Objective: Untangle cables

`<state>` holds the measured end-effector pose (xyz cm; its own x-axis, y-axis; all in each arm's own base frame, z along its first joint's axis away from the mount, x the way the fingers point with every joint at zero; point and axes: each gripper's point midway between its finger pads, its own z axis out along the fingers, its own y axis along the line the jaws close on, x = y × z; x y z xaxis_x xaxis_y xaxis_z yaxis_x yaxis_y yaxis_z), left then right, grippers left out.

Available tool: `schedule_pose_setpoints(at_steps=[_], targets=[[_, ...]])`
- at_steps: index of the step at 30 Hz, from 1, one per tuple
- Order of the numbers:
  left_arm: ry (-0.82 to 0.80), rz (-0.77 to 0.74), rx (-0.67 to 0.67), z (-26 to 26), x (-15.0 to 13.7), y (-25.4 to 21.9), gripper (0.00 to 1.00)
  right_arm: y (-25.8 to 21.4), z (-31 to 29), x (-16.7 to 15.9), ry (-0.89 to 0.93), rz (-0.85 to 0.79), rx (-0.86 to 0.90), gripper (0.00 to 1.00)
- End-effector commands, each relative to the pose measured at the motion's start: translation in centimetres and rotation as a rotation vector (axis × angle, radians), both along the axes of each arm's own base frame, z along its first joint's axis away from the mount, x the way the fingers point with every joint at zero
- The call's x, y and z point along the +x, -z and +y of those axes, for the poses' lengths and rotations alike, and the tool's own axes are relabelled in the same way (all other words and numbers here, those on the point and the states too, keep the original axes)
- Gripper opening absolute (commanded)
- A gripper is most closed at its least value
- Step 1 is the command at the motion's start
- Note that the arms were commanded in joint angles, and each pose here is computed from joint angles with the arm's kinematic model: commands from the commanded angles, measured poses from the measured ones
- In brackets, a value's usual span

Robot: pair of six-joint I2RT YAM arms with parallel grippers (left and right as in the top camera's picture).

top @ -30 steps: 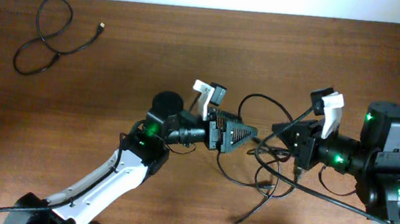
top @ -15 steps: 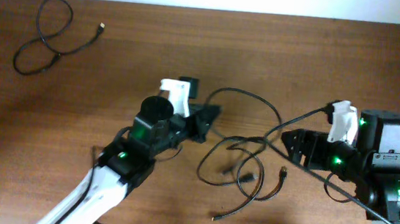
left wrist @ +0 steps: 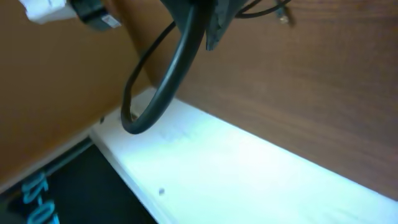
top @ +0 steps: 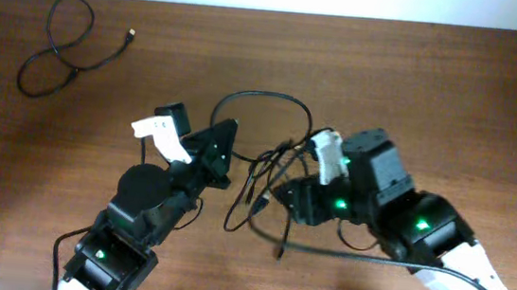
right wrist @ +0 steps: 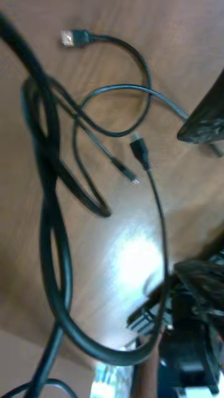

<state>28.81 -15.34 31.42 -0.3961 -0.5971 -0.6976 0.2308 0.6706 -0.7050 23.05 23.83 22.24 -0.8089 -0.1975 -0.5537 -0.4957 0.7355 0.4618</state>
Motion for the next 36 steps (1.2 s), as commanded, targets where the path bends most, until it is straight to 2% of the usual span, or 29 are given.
schedule_pose_setpoints(at_steps=[1, 3, 6, 7, 8, 9, 10, 12, 13, 14, 15, 17, 18, 20, 22, 24, 25, 28, 29, 30, 31, 32, 33, 34, 35, 36], targets=[[-0.116, 0.001, -0.142, 1.9, 0.1, -2.1, 0.0, 0.8, 1.4, 1.9, 0.054, -0.109, -0.058, 0.6], [-0.137, 0.022, -0.205, 2.2, 0.2, -2.2, 0.0, -0.1, 4.8, 2.8, 0.008, -0.189, 0.009, 0.6], [-0.133, 0.044, -0.267, 2.0, 0.1, -2.3, 0.0, 2.3, 7.2, 6.5, 0.102, -0.204, 0.021, 0.6], [-0.129, 0.041, -0.264, 2.1, 0.0, -2.4, 0.0, 1.5, 7.8, 7.6, 0.118, -0.249, 0.055, 0.53], [-0.141, 0.009, -0.223, 2.6, -0.3, -2.8, 0.0, 0.8, 7.7, 7.9, 0.13, -0.27, 0.068, 0.18], [-0.16, -0.035, -0.162, 3.2, -0.5, -3.2, 0.0, 0.4, 6.1, 8.7, 0.187, -0.289, 0.04, 0.04], [-0.209, -0.08, -0.069, 4.5, -0.7, -3.5, 0.0, -0.4, 3.8, 9.1, 0.238, -0.289, 0.018, 0.04], [-0.397, -0.062, 0.08, 8.6, -1.2, -2.1, 0.0, -5.3, -3.2, 8.0, 0.361, -0.311, 0.024, 0.04], [-0.505, -0.022, 0.136, 10.7, -1.5, -0.9, 0.0, -8.4, -7.8, 6.9, 0.443, -0.381, 0.022, 0.04], [-0.583, 0.023, 0.197, 12.3, -1.9, 0.4, 0.0, -12.4, -16.2, 4.8, 0.651, -0.529, -0.025, 0.04], [-0.613, 0.032, 0.226, 12.9, -2.0, 0.7, 0.0, -13.9, -20.2, 3.2, 0.774, -0.597, -0.06, 0.04], [-0.685, 0.021, 0.33, 14.4, -2.4, 0.5, 0.0, -15.3, -25.1, 0.2, 0.937, -0.67, -0.12, 0.04], [-0.738, 0.016, 0.404, 15.5, -2.7, 0.3, 0.0, -14.7, -28.2, -0.7, 1.071, -0.65, -0.196, 0.04], [-0.888, 0.037, 0.499, 18.1, -3.9, 0.3, 0.0, -12.9, -30.7, -0.3, 1.165, -0.569, -0.277, 0.04], [-0.916, 0.053, 0.527, 18.7, -4.3, 0.6, 0.0, -10.5, -31.7, 1.5, 1.176, -0.467, -0.33, 0.04], [-0.866, 0.054, 0.508, 17.9, -3.9, 0.8, 0.0, -7.1, -29.6, 5.1, 1.038, -0.327, -0.274, 0.04], [-0.701, 0.055, 0.474, 15.3, -2.9, 1.5, 0.0, -5.8, -26.2, 7.6, 0.877, -0.264, -0.136, 0.04], [-0.34, 0.035, 0.386, 9.0, -2.1, 2.1, 0.0, -4.1, -21.2, 9.9, 0.607, -0.173, 0.047, 0.04], [-0.247, 0.006, 0.384, 7.4, -2.1, 1.8, 0.0, -3.9, -20.8, 9.9, 0.589, -0.156, 0.064, 0.05], [-0.197, -0.022, 0.372, 6.4, -2.2, 1.3, 0.0, -4.4, -19.7, 9.5, 0.54, -0.153, 0.113, 0.2], [-0.183, -0.046, 0.352, 6.0, -2.1, 0.6, 0.0, -5.3, -18.2, 8.7, 0.462, -0.157, 0.176, 0.55], [-0.147, -0.088, 0.317, 5.2, -2.1, -0.5, 0.0, -6.1, -16.7, 7.8, 0.383, -0.148, 0.245, 0.61], [-0.096, -0.127, 0.285, 4.2, -2.3, -1.4, 0.0, -6.8, -15.3, 6.9, 0.306, -0.141, 0.297, 0.63], [-0.031, -0.175, 0.248, 2.9, -2.6, -2.6, 0.0, -7.0, -13.7, 6.0, 0.213, -0.151, 0.309, 0.68], [0.005, -0.206, 0.226, 2.3, -2.9, -3.4, 0.0, -6.9, -12.2, 5.4, 0.119, -0.199, 0.275, 0.79], [0.014, -0.214, 0.221, 2.1, -2.9, -3.6, 0.0, -6.7, -11.2, 5.3, 0.084, -0.218, 0.247, 0.82]])
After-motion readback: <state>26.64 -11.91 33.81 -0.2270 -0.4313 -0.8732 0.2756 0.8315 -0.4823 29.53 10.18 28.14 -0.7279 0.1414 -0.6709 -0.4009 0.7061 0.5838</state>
